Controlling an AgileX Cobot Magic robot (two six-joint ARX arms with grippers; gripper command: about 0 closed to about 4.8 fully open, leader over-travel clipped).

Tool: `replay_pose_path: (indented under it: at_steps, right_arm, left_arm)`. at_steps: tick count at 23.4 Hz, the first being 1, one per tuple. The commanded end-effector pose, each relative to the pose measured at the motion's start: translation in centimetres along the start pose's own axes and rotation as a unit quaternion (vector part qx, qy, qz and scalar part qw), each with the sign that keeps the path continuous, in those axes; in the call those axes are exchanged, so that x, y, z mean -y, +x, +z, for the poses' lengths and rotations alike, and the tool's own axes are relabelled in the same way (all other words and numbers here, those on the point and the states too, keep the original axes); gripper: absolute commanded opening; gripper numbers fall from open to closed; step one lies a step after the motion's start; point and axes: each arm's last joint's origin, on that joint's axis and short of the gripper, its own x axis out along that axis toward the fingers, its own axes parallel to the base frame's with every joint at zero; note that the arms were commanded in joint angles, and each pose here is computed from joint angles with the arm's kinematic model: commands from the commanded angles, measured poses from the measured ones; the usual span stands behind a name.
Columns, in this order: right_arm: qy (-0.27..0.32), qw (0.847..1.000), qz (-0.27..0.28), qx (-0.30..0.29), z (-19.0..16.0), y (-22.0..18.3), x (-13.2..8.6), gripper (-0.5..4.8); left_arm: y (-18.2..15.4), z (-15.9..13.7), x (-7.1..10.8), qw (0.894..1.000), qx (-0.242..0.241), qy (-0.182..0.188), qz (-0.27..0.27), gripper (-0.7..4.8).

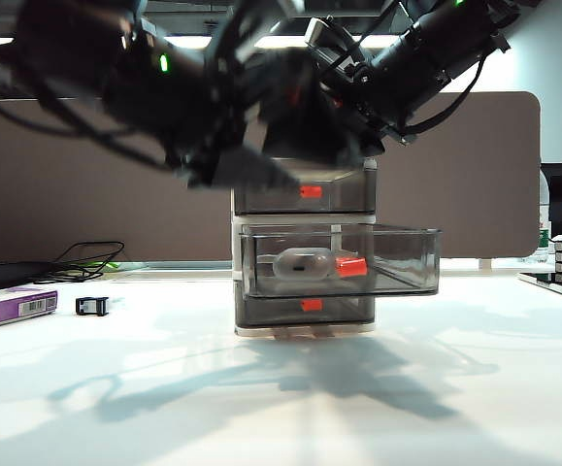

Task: Open the second layer of the drawer on the table, pick up the earphone case on the table and put it in, and finally close the drawer.

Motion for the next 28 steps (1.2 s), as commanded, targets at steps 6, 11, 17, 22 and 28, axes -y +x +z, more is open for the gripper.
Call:
replay_pose_path:
  at_steps: [6,11,17,22,28]
  right_arm:
    - [0.0,1.0,0.003,0.002,0.2,-0.1,-0.1,-0.05]
    - [0.003,1.0,0.004,-0.003,0.1,-0.1,-0.1,-0.05]
    - [0.003,1.0,0.003,-0.005,0.0,-0.1,-0.1,-0.05]
    - [0.003,1.0,0.003,-0.004,0.0,-0.1,-0.1,-0.05]
    - [0.001,1.0,0.003,0.001,0.1,-0.1,-0.1,-0.05]
  left_arm:
    - [-3.0,1.2,7.1,0.993,-0.036,0.09,-0.068,1.69]
    - [-0.9,-1.7,7.0,0.989,-0.101,0.078,-0.076,0.26]
    - [1.0,-3.6,4.1,0.989,-0.13,0.056,-0.043,-0.05]
    - [1.2,-2.7,1.3,0.995,-0.087,0.038,-0.025,-0.05]
    - [1.7,-2.8,-1.7,0.998,-0.061,0.025,0.019,-0.05]
